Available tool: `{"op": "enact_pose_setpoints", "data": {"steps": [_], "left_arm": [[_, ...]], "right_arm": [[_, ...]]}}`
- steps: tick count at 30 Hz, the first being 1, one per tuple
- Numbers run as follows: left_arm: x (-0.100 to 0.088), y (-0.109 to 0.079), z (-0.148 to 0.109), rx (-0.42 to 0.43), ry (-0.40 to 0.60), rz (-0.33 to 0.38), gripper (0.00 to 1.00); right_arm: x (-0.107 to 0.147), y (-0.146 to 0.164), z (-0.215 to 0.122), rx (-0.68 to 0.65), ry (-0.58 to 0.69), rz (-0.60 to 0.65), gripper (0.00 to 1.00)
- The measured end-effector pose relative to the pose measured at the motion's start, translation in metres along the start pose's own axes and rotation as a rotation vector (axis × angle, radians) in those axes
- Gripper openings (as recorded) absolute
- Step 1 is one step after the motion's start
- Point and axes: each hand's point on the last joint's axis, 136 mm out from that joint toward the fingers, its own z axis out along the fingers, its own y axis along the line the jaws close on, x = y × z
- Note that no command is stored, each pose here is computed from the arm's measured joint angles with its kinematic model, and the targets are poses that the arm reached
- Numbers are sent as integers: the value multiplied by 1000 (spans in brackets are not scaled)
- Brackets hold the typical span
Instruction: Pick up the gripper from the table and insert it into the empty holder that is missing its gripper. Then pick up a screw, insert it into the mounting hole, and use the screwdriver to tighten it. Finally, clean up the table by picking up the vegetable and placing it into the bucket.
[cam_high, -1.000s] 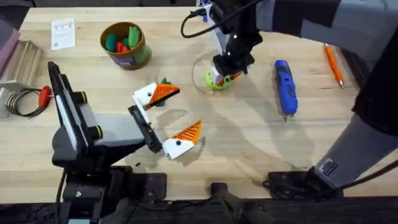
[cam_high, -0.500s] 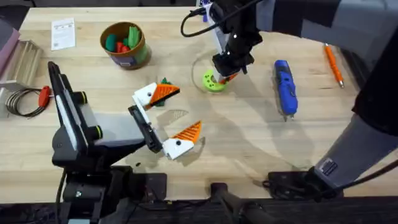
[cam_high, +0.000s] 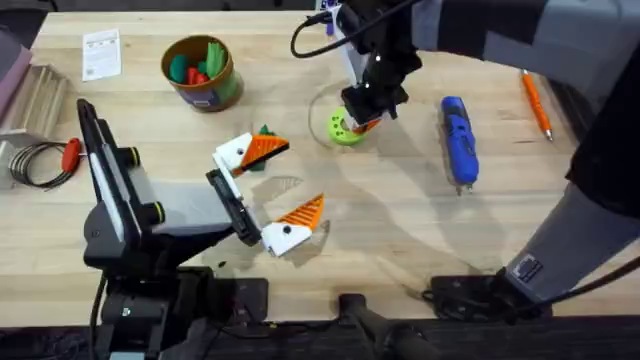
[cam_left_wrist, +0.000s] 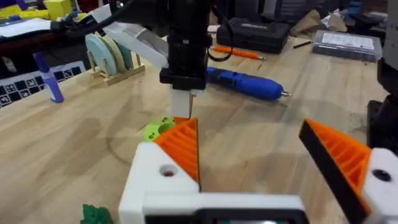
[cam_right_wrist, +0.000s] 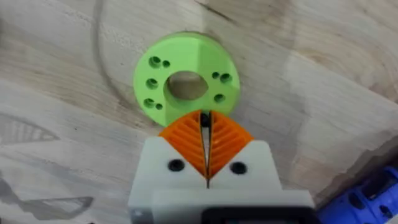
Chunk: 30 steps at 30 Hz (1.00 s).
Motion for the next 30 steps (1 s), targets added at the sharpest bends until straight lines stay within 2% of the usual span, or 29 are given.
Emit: {"op": "enact_pose_setpoints", "data": {"steps": [8, 16, 21, 26, 30], "left_arm": [[0, 0, 0, 0, 0, 0, 986], [0, 0, 0, 0, 0, 0, 986], [0, 0, 0, 0, 0, 0, 986], [0, 0, 0, 0, 0, 0, 985], [0, 0, 0, 0, 0, 0, 986]], "right_arm": [[3, 0, -13, 3, 22, 0, 6], [-22, 2, -92, -6, -93, -1, 6], [-25, 3, -137, -9, -140, -20, 6], [-19, 10, -164, -8, -147, -91, 6], [-24, 37, -185, -19, -212, -198, 6]]}}
